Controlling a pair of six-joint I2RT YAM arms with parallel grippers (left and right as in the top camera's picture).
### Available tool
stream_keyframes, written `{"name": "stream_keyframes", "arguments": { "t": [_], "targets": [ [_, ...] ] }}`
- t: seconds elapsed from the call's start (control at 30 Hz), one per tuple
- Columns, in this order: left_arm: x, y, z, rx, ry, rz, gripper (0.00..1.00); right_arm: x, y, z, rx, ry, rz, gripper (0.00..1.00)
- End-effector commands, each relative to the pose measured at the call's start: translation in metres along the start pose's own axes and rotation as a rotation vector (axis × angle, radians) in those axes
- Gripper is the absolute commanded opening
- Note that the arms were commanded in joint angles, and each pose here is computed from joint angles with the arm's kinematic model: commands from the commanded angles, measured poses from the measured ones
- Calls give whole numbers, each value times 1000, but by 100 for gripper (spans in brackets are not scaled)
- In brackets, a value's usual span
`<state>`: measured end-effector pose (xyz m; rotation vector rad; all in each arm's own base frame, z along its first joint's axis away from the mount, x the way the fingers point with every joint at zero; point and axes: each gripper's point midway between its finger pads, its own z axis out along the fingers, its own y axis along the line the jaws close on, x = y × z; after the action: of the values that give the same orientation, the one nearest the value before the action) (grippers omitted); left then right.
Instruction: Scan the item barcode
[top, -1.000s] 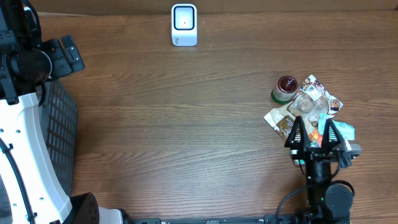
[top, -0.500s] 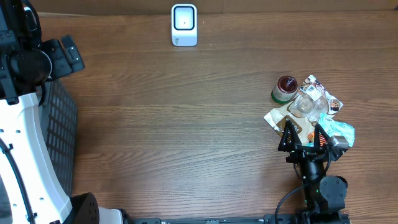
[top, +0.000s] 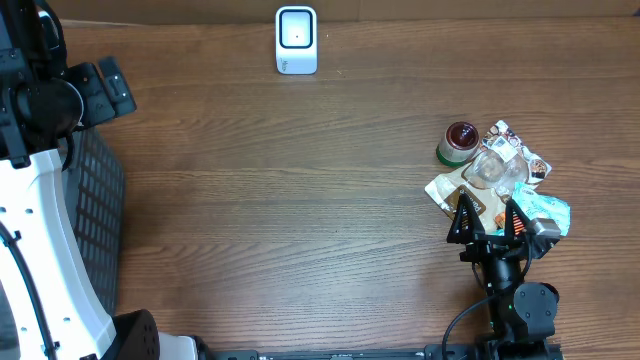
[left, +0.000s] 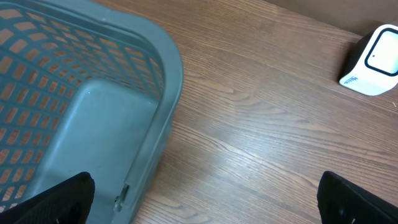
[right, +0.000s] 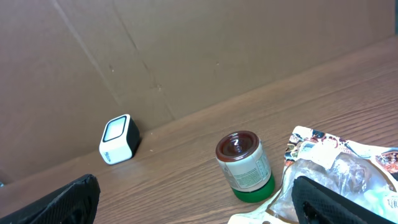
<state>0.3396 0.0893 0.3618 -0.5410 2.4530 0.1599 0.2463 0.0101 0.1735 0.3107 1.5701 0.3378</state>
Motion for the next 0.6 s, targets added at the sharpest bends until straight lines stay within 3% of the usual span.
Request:
{"name": "stream_keyframes", "arguments": {
  "t": [0.0, 0.2, 0.4, 0.57],
  "targets": [
    [-1, 1, 1, -7, 0, 18, 100, 2, -1, 0, -4, -3, 0, 100],
    [4, -6, -21, 21, -45, 36, 99, 2, -1, 0, -4, -3, 0, 100],
    [43, -29, -68, 102, -104, 142, 100, 2, -1, 0, -4, -3, 0, 100],
    [57, -30, -76, 152, -261, 142, 99, 2, -1, 0, -4, -3, 0, 100]
  ]
}}
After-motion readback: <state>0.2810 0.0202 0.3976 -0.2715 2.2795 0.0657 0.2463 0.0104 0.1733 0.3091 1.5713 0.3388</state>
